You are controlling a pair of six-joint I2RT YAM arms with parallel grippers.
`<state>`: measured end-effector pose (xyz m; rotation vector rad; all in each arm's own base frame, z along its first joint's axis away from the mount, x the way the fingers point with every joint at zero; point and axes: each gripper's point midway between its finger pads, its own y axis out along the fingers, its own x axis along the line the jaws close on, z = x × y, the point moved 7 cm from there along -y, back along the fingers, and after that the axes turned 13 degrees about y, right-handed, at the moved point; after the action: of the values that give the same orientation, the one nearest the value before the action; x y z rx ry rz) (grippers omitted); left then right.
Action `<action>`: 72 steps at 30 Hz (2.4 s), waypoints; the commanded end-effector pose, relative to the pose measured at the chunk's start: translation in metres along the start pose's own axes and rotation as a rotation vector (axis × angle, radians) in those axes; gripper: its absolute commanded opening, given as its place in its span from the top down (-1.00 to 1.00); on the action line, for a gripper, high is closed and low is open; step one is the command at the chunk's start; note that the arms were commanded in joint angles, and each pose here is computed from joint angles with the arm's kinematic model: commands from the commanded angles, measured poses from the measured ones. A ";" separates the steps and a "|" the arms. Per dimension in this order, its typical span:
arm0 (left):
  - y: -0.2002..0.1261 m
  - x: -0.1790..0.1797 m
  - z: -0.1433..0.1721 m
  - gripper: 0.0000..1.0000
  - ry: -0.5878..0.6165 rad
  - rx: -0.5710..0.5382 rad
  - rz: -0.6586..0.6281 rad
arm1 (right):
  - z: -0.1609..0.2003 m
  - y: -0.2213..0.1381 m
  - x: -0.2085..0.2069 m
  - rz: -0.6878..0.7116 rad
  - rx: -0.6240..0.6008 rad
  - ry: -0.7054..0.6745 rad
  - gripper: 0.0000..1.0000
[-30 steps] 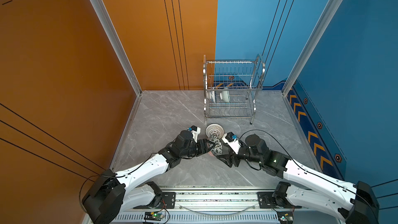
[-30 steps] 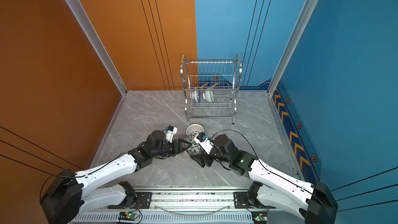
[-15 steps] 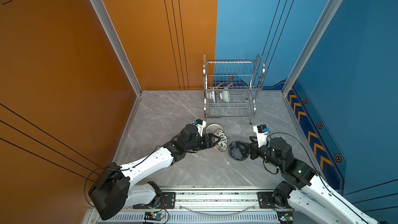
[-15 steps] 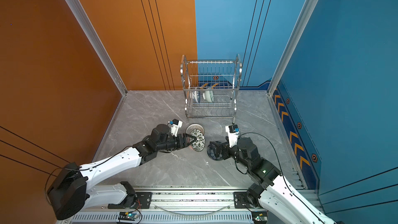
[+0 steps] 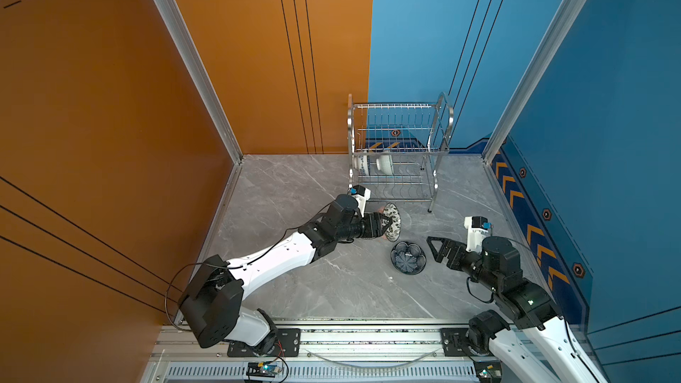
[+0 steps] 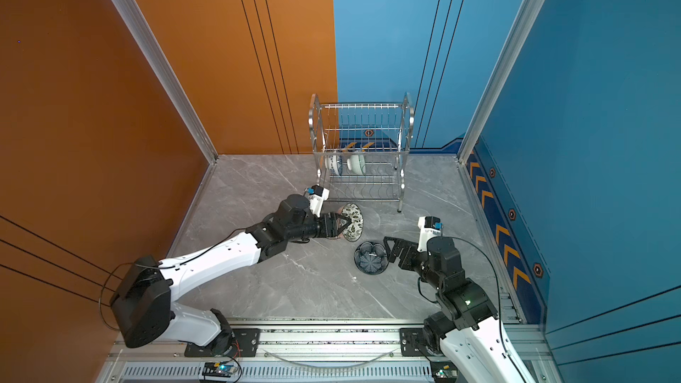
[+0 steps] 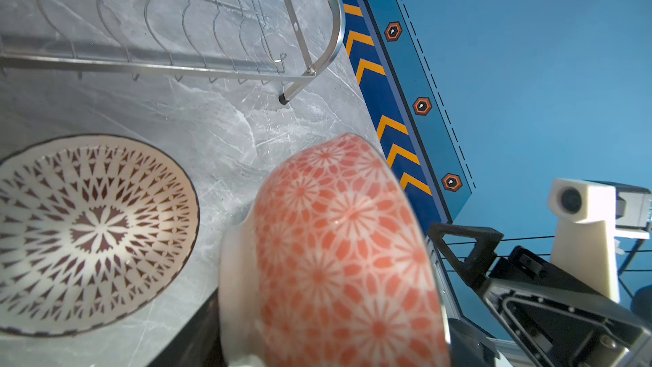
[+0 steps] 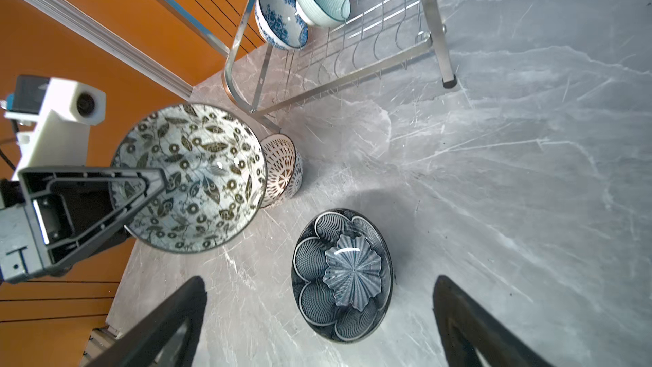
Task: Load bowls into a dish rack
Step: Place the bowl in the dish rack.
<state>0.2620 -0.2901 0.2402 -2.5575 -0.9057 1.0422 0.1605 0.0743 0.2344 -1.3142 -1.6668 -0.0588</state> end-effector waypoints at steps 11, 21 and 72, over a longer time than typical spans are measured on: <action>0.027 -0.020 -0.046 -0.05 0.237 -0.145 -0.097 | 0.001 -0.011 0.010 -0.063 0.046 0.028 -0.99; 0.054 -0.026 -0.052 -0.04 0.320 -0.183 -0.163 | 0.000 -0.013 0.009 -0.066 0.030 0.038 -0.99; 0.158 -0.028 -0.068 -0.02 0.563 -0.513 -0.462 | 0.011 -0.032 0.002 -0.162 0.021 0.103 -0.99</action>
<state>0.3610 -0.4248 0.2099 -2.4905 -1.5029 0.0113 0.1326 0.0691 0.2470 -1.1492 -1.6749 -0.2123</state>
